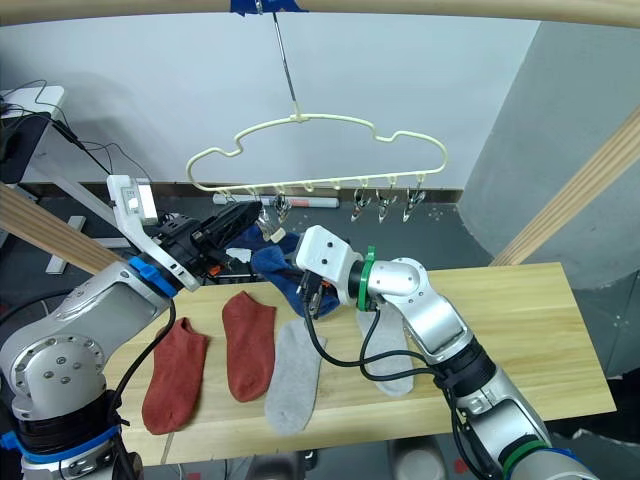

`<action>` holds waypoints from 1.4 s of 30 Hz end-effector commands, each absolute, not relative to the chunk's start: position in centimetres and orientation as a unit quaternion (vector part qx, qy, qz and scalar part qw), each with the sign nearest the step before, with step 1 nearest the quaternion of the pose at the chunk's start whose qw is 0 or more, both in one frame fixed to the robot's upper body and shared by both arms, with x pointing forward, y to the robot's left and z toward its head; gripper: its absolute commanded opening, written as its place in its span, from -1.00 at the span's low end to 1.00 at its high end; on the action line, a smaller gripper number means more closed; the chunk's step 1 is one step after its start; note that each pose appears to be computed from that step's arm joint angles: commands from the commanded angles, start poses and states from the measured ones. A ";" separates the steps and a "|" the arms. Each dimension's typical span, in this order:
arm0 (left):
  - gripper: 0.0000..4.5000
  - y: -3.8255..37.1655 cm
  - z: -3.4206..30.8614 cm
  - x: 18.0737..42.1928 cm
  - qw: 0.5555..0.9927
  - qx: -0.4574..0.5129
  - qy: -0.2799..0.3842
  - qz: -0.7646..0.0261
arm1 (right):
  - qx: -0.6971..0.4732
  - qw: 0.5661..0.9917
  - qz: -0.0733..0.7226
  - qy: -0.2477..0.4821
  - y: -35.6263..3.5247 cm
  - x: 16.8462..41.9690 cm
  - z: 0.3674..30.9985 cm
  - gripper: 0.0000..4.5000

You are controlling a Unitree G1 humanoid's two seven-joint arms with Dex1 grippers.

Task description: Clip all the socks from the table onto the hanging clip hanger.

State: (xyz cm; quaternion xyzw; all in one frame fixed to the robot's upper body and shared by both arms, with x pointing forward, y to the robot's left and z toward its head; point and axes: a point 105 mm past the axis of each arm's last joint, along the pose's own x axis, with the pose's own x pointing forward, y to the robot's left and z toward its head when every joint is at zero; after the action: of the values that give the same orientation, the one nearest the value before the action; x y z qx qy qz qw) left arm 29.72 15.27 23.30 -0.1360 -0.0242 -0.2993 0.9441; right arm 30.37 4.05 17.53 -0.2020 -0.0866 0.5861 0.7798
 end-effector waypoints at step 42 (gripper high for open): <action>0.97 14.6 22.7 27.9 0.953 0.032 -0.110 -0.280 | -0.216 0.775 0.588 -0.087 -0.5 27.2 18.8 -0.05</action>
State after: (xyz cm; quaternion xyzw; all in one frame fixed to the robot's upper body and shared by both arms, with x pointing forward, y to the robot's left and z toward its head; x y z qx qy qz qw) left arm 28.51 15.28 21.33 0.0011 -0.0603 -0.2804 0.9580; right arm 28.57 -0.15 16.76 -0.2244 -0.0534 0.5781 0.7827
